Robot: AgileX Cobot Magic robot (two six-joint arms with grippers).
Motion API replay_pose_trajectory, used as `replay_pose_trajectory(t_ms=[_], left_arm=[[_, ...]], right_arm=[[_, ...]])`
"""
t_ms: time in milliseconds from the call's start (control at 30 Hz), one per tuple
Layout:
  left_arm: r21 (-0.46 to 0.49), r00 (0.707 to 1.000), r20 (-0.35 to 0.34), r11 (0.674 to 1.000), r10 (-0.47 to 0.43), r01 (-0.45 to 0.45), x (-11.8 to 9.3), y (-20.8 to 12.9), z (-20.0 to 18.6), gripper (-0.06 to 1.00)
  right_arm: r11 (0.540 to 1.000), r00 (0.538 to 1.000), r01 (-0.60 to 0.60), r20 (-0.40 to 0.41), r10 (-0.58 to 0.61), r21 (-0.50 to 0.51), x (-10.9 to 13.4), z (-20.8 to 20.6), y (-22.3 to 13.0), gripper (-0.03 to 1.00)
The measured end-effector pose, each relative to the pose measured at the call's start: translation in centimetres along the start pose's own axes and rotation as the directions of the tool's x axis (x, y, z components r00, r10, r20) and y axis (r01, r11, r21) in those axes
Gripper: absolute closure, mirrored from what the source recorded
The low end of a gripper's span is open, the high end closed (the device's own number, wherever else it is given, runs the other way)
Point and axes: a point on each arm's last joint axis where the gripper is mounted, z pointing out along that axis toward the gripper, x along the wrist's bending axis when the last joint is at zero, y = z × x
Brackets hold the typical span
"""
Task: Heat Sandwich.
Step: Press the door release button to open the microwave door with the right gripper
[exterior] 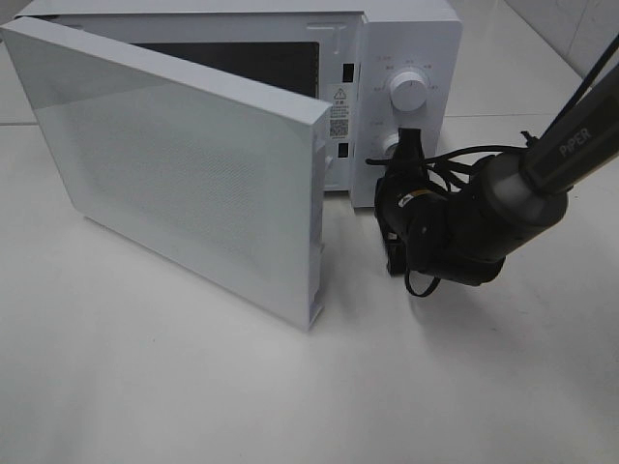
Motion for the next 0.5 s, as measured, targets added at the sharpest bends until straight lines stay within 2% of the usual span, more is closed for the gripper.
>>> replay_pose_trajectory(t_ms=[500], left_arm=[[0.000, 1.000, 0.000, 1.000, 0.000, 0.000, 0.00, 0.00, 0.00, -0.05]], right_arm=[[1.000, 1.000, 0.016, 0.000, -0.016, -0.003, -0.02, 0.04, -0.06, 0.96]])
